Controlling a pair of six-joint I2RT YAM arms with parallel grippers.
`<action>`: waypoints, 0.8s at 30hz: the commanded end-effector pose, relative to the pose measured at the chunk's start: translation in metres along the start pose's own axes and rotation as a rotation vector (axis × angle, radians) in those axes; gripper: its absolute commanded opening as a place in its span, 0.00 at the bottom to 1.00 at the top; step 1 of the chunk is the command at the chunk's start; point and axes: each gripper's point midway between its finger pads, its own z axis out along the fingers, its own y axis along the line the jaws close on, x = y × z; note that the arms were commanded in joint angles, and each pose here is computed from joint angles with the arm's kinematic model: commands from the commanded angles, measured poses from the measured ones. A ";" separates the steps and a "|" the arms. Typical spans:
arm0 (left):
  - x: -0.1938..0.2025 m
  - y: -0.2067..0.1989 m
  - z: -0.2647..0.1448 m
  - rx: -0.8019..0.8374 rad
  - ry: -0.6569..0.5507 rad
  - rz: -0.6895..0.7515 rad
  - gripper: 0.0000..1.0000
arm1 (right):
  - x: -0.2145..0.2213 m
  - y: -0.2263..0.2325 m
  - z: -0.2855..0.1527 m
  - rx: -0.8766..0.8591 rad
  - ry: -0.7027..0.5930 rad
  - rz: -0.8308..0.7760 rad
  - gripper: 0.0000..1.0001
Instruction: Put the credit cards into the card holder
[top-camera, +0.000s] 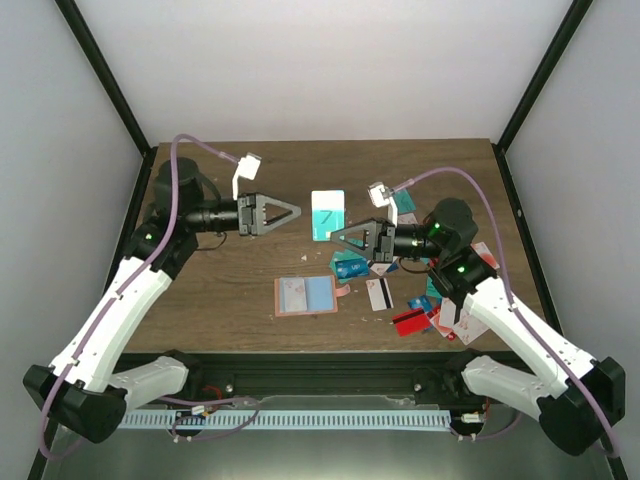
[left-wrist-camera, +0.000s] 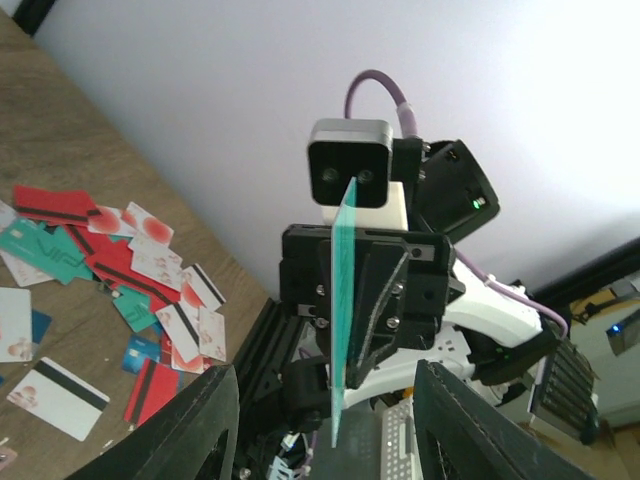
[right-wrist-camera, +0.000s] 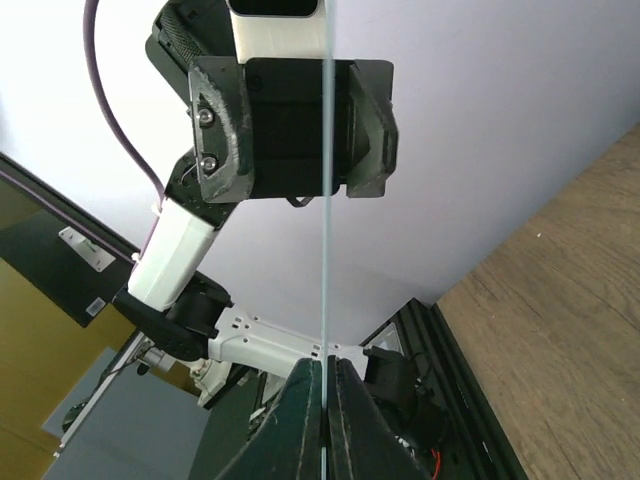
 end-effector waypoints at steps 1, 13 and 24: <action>0.003 -0.017 0.006 0.075 0.022 0.036 0.49 | -0.006 0.016 0.001 -0.066 0.023 -0.045 0.01; -0.001 -0.009 0.022 0.035 -0.009 0.008 0.35 | -0.009 0.019 0.005 -0.098 0.032 -0.053 0.01; -0.001 -0.002 0.023 0.003 -0.013 0.001 0.34 | -0.011 0.020 0.006 -0.120 0.023 -0.060 0.01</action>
